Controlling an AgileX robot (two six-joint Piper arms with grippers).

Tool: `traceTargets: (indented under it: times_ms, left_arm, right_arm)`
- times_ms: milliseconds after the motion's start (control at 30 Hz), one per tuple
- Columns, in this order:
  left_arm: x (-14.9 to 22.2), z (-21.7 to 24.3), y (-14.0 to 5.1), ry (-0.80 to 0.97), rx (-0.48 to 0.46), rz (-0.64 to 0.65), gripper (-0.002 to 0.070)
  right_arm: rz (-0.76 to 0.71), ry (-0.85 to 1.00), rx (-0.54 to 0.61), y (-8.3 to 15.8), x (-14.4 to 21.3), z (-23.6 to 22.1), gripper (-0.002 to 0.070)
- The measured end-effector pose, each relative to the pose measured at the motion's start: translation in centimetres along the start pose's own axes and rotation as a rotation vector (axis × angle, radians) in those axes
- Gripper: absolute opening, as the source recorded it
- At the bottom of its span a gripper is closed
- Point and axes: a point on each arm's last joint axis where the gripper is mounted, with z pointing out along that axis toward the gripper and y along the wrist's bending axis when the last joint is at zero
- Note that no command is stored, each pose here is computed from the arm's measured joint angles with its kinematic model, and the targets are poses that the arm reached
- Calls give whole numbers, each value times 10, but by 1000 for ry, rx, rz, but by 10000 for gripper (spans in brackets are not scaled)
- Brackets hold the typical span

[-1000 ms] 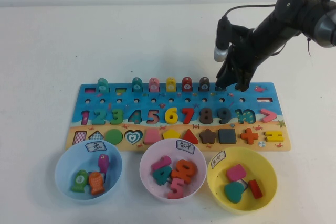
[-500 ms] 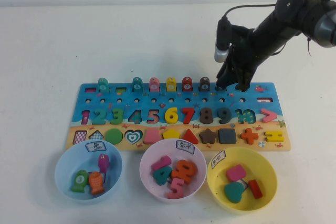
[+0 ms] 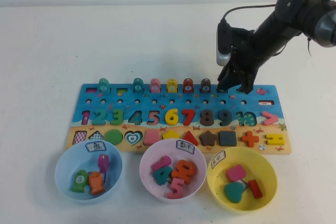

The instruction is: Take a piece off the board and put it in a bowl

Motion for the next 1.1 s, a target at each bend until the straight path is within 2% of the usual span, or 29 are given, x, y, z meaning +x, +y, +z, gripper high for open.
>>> traceTargets:
  times_ms: [833,1100]
  left_arm:
    - [0,0,0,0,0,0,-5]
    - [0,0,0,0,0,0,-5]
  right_arm:
    - [-4,-20,9,-1,-2,0,93]
    - [-18,-30,32,0,-8,-13,93]
